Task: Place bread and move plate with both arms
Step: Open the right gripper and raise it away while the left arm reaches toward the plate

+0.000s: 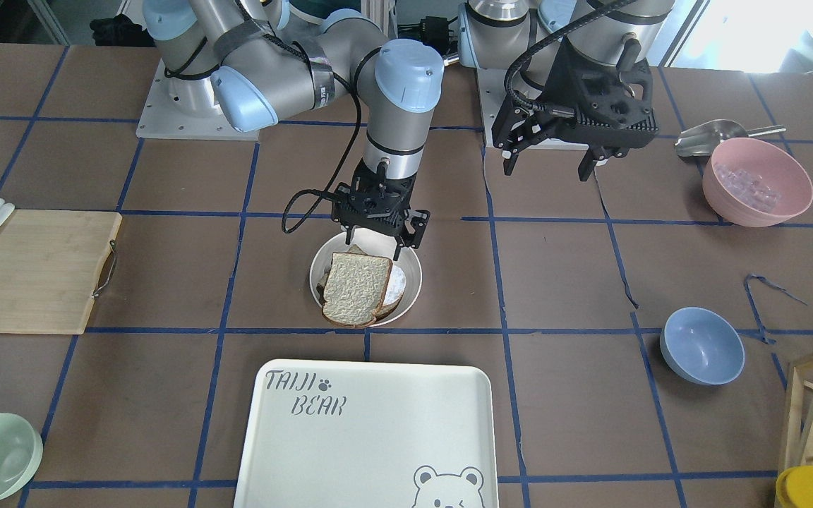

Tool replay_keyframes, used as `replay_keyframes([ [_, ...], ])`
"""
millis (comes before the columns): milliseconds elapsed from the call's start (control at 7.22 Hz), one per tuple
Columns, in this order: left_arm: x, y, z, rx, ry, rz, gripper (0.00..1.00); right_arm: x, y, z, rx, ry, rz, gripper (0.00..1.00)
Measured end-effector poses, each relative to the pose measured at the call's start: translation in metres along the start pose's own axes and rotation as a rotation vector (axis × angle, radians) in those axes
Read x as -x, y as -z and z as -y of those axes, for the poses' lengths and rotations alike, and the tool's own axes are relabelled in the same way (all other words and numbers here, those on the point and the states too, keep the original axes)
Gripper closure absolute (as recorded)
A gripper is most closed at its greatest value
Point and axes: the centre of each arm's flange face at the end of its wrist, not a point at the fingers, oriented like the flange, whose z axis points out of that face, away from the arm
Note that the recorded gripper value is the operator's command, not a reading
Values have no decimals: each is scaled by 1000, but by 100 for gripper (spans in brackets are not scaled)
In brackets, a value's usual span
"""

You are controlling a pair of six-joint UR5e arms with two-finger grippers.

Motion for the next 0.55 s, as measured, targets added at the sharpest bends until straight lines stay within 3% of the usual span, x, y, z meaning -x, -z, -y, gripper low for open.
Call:
replay_keyframes([
  [277, 0, 0, 0, 0, 0, 0, 0, -58, 28, 60, 25, 132, 20, 0],
  [554, -1, -5, 4, 6, 3, -8, 0, -131, 73, 128, 117, 275, 43, 0],
])
